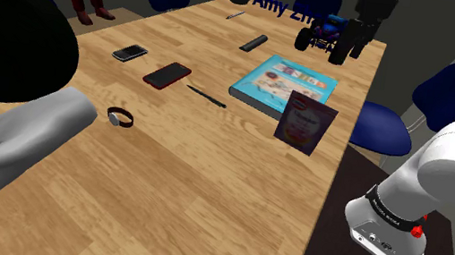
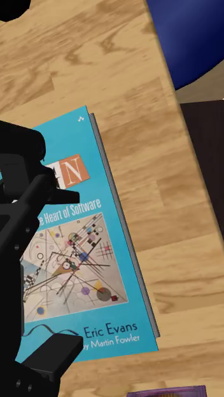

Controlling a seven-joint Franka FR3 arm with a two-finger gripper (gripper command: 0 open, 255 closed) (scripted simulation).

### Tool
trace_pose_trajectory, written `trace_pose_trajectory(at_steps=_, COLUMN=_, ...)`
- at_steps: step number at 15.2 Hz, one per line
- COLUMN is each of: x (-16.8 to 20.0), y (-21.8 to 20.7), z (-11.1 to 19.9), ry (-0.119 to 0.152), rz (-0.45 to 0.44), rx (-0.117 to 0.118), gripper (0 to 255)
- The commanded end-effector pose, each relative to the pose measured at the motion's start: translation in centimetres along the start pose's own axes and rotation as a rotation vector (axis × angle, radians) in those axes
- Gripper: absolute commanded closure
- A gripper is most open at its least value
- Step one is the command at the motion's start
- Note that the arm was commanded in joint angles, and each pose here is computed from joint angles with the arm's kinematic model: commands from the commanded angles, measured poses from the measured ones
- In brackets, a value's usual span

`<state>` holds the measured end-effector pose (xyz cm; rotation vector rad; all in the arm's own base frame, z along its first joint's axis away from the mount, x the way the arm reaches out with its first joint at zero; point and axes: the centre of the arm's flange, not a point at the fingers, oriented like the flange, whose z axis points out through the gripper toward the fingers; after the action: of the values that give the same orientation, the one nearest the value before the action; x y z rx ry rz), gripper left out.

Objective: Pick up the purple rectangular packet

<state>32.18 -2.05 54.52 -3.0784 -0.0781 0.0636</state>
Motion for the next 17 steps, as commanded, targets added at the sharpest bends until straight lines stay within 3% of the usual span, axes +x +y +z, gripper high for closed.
trace_pose_trajectory(at_steps=1, x=0.0, y=0.0, z=0.0, ry=0.000, rz=0.000, rx=0.000, gripper=0)
trace_pose_trajectory(at_steps=17, x=-2.9, y=-21.8, z=2.2, ry=0.017, rz=-0.222, rx=-0.068, gripper=0)
